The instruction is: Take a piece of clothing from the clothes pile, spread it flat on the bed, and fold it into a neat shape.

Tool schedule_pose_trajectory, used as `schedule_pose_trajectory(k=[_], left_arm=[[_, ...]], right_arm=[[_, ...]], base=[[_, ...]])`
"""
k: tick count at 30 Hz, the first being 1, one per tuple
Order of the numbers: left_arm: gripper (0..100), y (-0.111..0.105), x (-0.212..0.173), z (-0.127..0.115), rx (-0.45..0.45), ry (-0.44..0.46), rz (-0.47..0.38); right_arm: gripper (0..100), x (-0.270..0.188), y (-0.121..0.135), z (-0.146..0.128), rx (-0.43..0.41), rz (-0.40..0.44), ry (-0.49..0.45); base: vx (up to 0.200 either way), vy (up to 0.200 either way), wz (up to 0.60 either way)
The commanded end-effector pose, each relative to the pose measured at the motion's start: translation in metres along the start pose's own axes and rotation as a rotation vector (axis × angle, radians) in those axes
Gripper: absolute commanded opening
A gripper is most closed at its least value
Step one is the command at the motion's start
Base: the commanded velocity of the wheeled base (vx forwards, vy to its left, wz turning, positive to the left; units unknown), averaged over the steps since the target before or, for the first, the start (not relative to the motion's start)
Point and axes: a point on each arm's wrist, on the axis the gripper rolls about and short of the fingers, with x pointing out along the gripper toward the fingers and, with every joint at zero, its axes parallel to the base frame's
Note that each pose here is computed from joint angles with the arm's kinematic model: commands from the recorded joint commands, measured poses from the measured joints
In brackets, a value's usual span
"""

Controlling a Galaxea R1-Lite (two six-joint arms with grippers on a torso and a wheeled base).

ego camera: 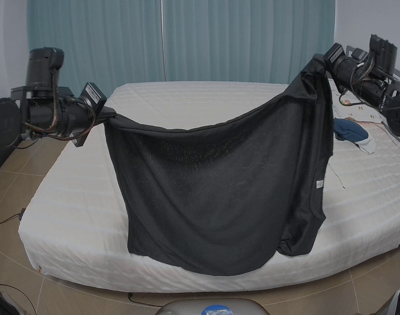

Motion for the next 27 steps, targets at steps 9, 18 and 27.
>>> schedule_pose_trajectory(k=[9,18,27], left_arm=[[0,0.080,0.139,-0.019,-0.103,0.097,0.201],[0,0.121,0.194,-0.044,-0.111,0.142,0.253],[0,0.145,0.226,-0.056,-0.135,0.140,0.255]], right_arm=[[0,0.065,-0.098,-0.101,0.076,-0.181,0.174],[0,0.085,-0.159,-0.161,0.064,-0.313,0.224],[0,0.092,-0.198,-0.190,0.065,-0.390,0.253]], base=[[0.200,0.000,0.00],[0.000,0.000,0.00],[0.000,0.000,0.00]])
